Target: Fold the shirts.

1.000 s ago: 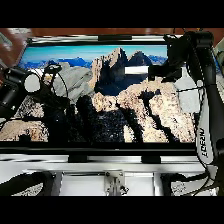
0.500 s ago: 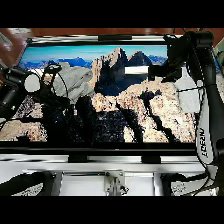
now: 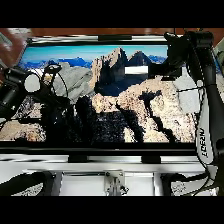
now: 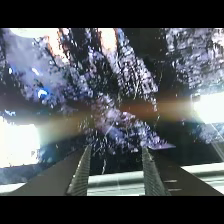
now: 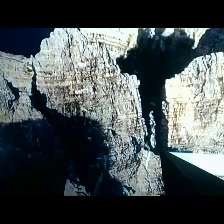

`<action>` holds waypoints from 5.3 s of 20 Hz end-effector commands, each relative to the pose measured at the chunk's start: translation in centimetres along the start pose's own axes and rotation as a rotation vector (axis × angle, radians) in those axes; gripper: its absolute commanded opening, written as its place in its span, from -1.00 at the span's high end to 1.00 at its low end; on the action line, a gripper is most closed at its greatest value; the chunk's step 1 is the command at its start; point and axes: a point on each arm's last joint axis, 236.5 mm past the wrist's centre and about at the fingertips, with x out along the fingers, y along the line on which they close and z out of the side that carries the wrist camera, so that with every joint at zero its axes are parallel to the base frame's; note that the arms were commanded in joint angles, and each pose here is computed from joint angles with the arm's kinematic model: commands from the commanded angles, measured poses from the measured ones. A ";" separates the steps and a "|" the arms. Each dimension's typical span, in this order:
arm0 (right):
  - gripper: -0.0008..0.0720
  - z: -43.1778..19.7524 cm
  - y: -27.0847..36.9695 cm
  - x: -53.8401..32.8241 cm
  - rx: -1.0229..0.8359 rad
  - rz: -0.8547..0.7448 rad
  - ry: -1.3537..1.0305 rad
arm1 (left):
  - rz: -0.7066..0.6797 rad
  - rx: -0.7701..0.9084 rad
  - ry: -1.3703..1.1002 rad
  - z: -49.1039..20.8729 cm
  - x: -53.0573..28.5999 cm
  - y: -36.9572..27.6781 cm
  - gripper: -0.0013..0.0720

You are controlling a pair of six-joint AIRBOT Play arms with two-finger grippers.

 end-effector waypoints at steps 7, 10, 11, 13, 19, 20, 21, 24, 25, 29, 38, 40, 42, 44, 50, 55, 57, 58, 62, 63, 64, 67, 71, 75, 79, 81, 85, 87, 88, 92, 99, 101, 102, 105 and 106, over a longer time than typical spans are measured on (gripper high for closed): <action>-0.88 -0.4 -0.8 0.0 -0.105 -0.031 0.020 | -0.027 -0.034 -0.161 6.7 3.8 0.2 -1.00; -0.88 -0.3 -1.4 0.0 -0.111 -0.056 0.017 | 0.001 -0.096 -0.242 12.3 6.2 3.6 -1.00; -0.88 -0.3 -1.3 0.0 -0.112 -0.055 0.017 | 0.020 -0.114 -0.268 14.0 7.0 5.1 -1.00; -0.88 -0.3 -1.3 0.0 -0.120 -0.055 0.017 | 0.049 -0.101 -0.268 16.3 9.6 7.6 -1.00; -0.88 -0.1 -0.9 0.0 -0.136 -0.038 0.006 | 0.070 -0.043 -0.147 16.8 19.7 8.9 -1.00; -0.88 -0.1 -0.6 0.0 -0.137 -0.026 0.008 | 0.068 -0.046 -0.153 17.0 20.7 8.8 -1.00; -0.88 -0.2 -0.4 0.0 -0.140 -0.014 0.010 | 0.068 -0.045 -0.162 17.3 21.4 8.8 -1.00; -0.88 -0.3 0.2 0.0 -0.153 0.011 0.012 | 0.068 -0.046 -0.202 18.2 22.1 9.0 -0.74; -0.88 -0.3 0.2 0.0 -0.154 0.010 0.011 | 0.068 -0.046 -0.213 18.4 22.0 9.0 -0.12; -0.88 0.4 0.1 -0.1 -0.185 0.005 -0.018 | 0.051 -0.089 -0.329 21.6 17.0 8.3 0.86; -0.88 3.7 -3.2 -16.1 -0.200 -0.175 -0.430 | -0.144 0.115 -1.023 22.5 -23.4 -6.1 0.87; -0.88 2.7 -4.4 -21.9 -0.190 -0.227 -0.545 | -0.200 0.157 -1.055 19.4 -27.5 -8.6 0.87; -0.88 1.0 -5.2 -26.9 -0.169 -0.253 -0.639 | -0.234 0.186 -0.955 16.7 -26.5 -10.6 0.87; -0.88 -1.1 -5.6 -30.4 -0.142 -0.254 -0.696 | -0.253 0.207 -0.807 14.8 -22.4 -13.1 0.86; -0.88 -6.1 -6.3 -29.9 -0.097 -0.242 -0.550 | -0.417 0.270 -0.433 5.8 -6.2 -27.5 0.86; -0.88 -7.1 -6.7 -24.9 -0.128 -0.262 -0.368 | -0.369 0.255 -0.286 2.5 -1.7 -28.1 -0.92; -0.88 -8.2 -7.4 -20.7 -0.168 -0.291 -0.204 | -0.295 0.222 -0.260 3.8 -2.5 -22.4 -0.89; -0.88 -8.7 -7.5 -18.5 -0.179 -0.289 -0.142 | -0.254 0.207 -0.239 4.2 -2.8 -19.1 -0.89; -0.88 -13.3 -6.5 -8.6 -0.224 -0.190 0.143 | -0.167 0.093 -0.072 1.0 -1.2 -9.9 -0.89; -0.88 -15.0 -6.0 -6.4 -0.204 -0.125 0.209 | -0.185 0.063 -0.021 -1.1 0.3 -9.3 -0.89; -0.88 -16.4 -5.3 -4.7 -0.173 -0.054 0.251 | -0.218 0.038 0.034 -3.6 2.1 -9.5 -0.89; -0.88 -19.0 -3.2 -1.5 -0.065 0.135 0.318 | -0.383 -0.060 0.149 -9.8 6.9 -13.4 -0.89; -0.88 -19.9 -3.1 -0.4 -0.030 0.166 0.341 | -0.527 -0.196 0.110 -11.3 10.5 -18.3 -0.90; -0.88 -19.9 -2.5 -0.5 -0.027 0.189 0.341 | -0.558 -0.261 0.097 -10.5 12.3 -20.2 -0.89; -0.88 -20.2 -1.4 0.3 -0.009 0.243 0.377 | -0.585 -0.279 0.108 -10.6 13.3 -21.8 -0.80; -0.88 -20.3 -0.6 0.9 0.007 0.284 0.402 | -0.577 -0.273 0.126 -11.1 13.8 -22.0 -0.48; -0.88 -20.9 -0.6 2.6 0.018 0.293 0.444 | -0.588 -0.265 0.101 -10.2 13.2 -22.1 0.86; -0.88 -21.5 -0.2 4.0 0.037 0.319 0.458 | -0.599 -0.240 0.067 -9.4 12.4 -22.0 0.86; -0.88 -21.9 0.3 4.6 0.039 0.346 0.464 | -0.603 -0.240 0.052 -9.0 12.0 -21.8 0.86; -0.88 -24.8 2.6 6.6 -0.091 0.378 0.514 | -0.618 -0.258 -0.002 -7.5 10.2 -20.5 0.86; 0.78 -21.7 5.5 7.7 -0.270 0.339 0.349 | -0.601 -0.098 -0.124 -3.6 6.2 -18.1 0.87; 0.78 -17.0 5.6 4.0 -0.344 0.304 0.185 | -0.543 0.005 -0.205 -0.3 2.6 -15.6 0.87; 0.78 -14.0 5.8 1.2 -0.391 0.280 0.069 | -0.502 0.036 -0.275 2.1 -0.4 -13.9 0.87; 0.78 -4.1 6.5 -12.6 -0.547 0.175 -0.418 | -0.420 0.159 -0.656 9.8 -14.9 -10.1 0.87; 0.78 -1.3 7.0 -19.0 -0.559 0.149 -0.623 | -0.423 0.179 -0.805 11.4 -21.1 -9.6 0.87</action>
